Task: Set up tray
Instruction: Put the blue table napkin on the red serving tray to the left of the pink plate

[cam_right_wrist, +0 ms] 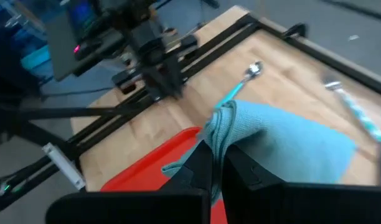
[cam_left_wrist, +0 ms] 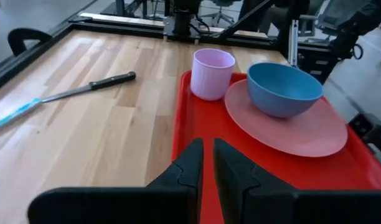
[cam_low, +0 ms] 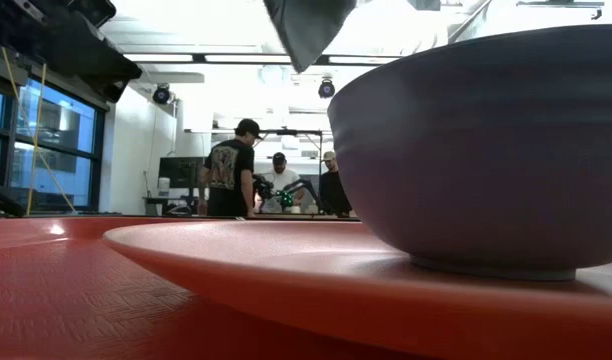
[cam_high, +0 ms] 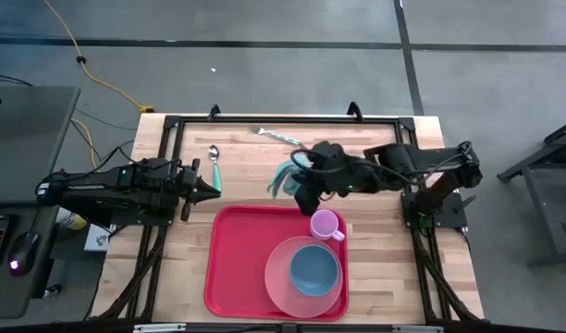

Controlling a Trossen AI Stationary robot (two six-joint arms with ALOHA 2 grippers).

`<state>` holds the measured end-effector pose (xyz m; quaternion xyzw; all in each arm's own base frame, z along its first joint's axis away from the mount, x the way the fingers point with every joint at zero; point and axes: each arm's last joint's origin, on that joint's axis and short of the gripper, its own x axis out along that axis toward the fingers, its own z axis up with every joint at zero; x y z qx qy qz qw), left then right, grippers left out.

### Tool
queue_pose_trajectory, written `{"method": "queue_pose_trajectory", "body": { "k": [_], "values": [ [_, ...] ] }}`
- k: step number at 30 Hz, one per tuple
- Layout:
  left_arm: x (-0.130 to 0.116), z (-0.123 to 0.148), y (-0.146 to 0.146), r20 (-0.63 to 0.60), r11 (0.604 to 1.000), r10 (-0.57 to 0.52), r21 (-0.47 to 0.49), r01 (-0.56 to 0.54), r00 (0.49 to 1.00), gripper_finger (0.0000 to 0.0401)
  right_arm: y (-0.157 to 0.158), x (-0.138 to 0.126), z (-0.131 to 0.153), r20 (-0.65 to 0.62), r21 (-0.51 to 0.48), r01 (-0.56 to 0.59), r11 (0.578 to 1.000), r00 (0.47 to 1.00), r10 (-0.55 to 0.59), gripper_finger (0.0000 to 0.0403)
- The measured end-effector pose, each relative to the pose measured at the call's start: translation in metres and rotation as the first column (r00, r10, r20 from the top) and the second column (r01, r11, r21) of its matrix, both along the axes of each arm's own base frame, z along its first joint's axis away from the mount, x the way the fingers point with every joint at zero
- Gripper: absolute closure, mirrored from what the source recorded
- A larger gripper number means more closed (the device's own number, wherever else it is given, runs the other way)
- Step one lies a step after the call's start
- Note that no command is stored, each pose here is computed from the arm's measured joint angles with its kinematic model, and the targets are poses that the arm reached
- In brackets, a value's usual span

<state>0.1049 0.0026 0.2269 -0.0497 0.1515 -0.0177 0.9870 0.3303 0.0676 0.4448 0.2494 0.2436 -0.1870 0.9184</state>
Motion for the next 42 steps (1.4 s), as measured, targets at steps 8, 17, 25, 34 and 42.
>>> {"method": "queue_pose_trajectory", "body": {
  "k": [8, 17, 25, 34, 42],
  "values": [
    [0.0, 0.0, 0.0, -0.001, 1.0, 0.004, -0.009, -0.004, 1.0, 0.0334, -0.002, 0.058, -0.037, -0.005, 0.064, -0.156, 0.986, 0.988, 0.156, 0.0403],
    [0.0, 0.0, 0.0, -0.004, 0.999, 0.012, -0.031, -0.012, 1.0, 0.0334, -0.001, 0.095, -0.081, -0.076, 0.139, -0.223, 0.965, 0.969, 0.235, 0.0403],
    [0.0, 0.0, 0.0, -0.004, 0.999, 0.014, -0.031, -0.014, 1.0, 0.0334, 0.006, 0.121, -0.11, -0.06, 0.198, -0.281, 0.939, 0.953, 0.298, 0.0403],
    [0.0, 0.0, 0.0, -0.004, 0.999, 0.016, -0.032, -0.016, 1.0, 0.0334, -0.001, 0.132, -0.13, -0.109, 0.224, -0.244, 0.944, 0.956, 0.273, 0.0403],
    [0.0, 0.0, 0.0, -0.004, 0.999, 0.016, -0.032, -0.016, 1.0, 0.0334, 0.011, 0.15, -0.179, -0.191, 0.389, -0.216, 0.896, 0.932, 0.308, 0.0403]
  ]
}}
